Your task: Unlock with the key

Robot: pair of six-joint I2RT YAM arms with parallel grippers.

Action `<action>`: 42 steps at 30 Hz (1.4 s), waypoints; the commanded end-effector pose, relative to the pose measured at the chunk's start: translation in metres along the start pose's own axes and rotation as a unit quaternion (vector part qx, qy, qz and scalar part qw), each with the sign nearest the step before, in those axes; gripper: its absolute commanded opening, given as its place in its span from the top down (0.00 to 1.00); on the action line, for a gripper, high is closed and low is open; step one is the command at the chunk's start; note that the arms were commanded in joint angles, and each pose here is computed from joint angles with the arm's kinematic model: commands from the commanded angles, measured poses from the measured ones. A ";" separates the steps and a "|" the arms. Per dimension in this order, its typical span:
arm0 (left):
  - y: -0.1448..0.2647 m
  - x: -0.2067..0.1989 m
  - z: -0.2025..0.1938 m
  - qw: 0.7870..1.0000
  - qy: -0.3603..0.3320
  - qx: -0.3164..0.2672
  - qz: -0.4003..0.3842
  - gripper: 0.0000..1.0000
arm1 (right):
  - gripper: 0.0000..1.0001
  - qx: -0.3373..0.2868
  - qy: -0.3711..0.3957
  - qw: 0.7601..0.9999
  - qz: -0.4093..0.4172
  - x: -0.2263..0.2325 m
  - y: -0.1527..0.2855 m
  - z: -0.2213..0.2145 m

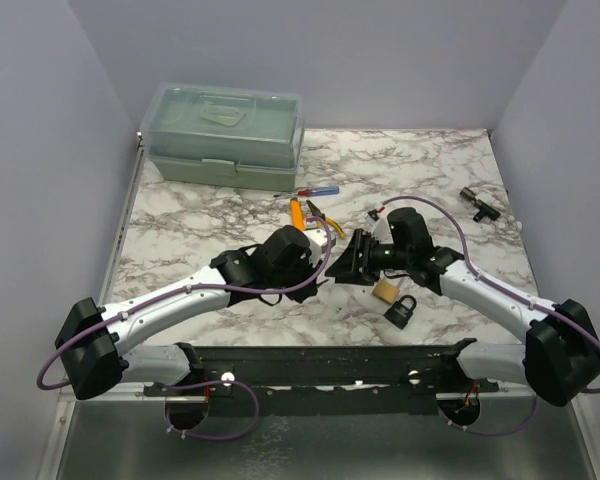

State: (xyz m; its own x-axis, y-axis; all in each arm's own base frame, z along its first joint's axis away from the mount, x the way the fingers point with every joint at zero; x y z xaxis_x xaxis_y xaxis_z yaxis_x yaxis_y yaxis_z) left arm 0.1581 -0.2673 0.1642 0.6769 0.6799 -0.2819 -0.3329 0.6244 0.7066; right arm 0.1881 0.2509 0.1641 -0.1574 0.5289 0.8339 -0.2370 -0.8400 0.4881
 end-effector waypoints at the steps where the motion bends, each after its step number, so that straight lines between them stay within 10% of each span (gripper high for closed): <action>1: -0.002 -0.002 -0.002 1.000 -0.011 -0.001 -0.006 1.00 | 0.48 -0.008 0.015 1.000 0.004 0.011 -0.008 0.008; 17: -0.001 -0.002 -0.002 1.000 -0.010 -0.002 -0.005 1.00 | 0.71 0.012 0.017 1.000 -0.010 0.014 -0.025 -0.002; 25: -0.002 -0.001 -0.003 1.000 -0.009 0.002 -0.001 1.00 | 0.99 0.017 0.016 1.000 -0.015 0.015 -0.027 -0.005; 32: -0.002 0.000 -0.003 1.000 -0.009 -0.001 0.005 1.00 | 1.00 0.012 0.015 1.000 -0.017 0.016 -0.024 -0.006; 42: 0.004 0.000 0.000 1.000 -0.008 -0.012 0.005 0.71 | 1.00 -0.008 0.016 1.000 -0.015 0.019 -0.017 -0.005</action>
State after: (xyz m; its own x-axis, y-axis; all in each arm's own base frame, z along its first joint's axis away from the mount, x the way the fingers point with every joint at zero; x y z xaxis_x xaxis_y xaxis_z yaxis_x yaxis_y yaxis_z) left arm 0.1579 -0.2685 0.1650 0.6799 0.6774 -0.2810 -0.3355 0.6280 0.7022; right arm 0.1828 0.2776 0.1629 -0.1766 0.5539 0.8136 -0.2156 -0.8283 0.5171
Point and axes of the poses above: each gripper's point midway between its finger pads, its own y axis back along the fingers, its own x axis along the line the jaws close on, z = x × y, the point moved 3 cm from there along y, back along the fingers, and after that the axes turned 5 degrees about y, right-handed, at the moved point
